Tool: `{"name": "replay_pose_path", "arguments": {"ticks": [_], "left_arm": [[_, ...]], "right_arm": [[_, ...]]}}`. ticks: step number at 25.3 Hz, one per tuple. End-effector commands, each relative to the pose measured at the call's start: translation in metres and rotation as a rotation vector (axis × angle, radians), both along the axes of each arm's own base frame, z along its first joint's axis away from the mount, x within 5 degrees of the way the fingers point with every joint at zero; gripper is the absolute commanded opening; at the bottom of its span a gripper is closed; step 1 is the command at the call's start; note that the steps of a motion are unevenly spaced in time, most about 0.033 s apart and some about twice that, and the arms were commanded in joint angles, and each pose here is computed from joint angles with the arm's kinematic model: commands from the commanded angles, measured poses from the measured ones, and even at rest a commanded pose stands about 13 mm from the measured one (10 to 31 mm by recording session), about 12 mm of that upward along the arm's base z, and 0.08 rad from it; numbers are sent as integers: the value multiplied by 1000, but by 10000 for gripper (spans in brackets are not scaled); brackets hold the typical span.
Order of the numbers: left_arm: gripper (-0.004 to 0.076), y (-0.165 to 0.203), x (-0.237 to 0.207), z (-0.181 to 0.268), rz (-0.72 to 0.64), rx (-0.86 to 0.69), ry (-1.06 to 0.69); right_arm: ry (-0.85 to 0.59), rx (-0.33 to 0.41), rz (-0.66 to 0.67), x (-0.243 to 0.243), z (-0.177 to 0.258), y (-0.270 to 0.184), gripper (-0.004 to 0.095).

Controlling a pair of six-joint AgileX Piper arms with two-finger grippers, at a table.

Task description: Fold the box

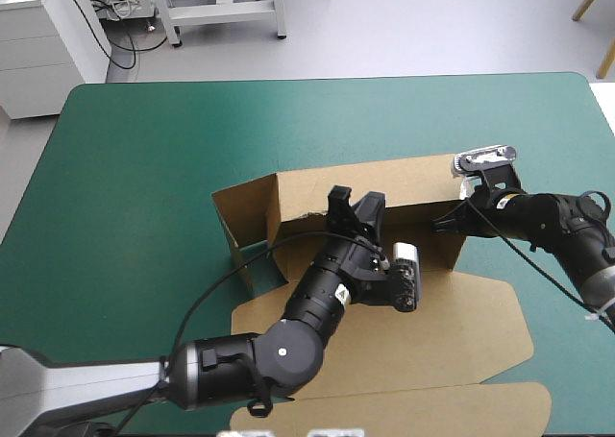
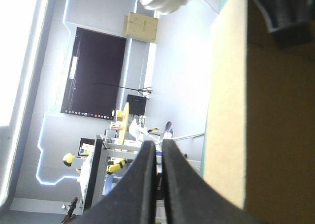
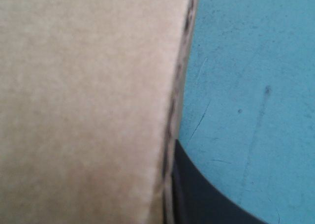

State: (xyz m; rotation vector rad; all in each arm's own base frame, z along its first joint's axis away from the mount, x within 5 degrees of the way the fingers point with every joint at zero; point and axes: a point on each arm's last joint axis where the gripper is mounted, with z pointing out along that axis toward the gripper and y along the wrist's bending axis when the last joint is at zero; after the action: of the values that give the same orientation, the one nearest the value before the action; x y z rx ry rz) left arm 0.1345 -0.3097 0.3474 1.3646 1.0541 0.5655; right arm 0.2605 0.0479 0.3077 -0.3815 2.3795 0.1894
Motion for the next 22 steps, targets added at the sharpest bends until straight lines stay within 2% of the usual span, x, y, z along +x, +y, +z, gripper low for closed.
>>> {"name": "replay_pose_path", "arguments": {"ticks": [1,5,8,12,16,22], "left_arm": [[-4,30,2,56,49,-169,-76],[-4,64,42,104,167,-388,-4],[-4,103,85,126,306,-572,108],[-4,141,115,124,457,-654,179],[-4,179,139,110,608,-728,325],[-4,229,157,91,747,-803,547]], "right_arm": [[15,7,3,-4,26,1,1],[161,-18,18,-1,39,2,0],[205,-24,3,14,42,3,0],[264,-33,9,36,33,6,-1],[274,-34,6,64,23,10,-1],[272,-33,2,107,10,15,-1]]}}
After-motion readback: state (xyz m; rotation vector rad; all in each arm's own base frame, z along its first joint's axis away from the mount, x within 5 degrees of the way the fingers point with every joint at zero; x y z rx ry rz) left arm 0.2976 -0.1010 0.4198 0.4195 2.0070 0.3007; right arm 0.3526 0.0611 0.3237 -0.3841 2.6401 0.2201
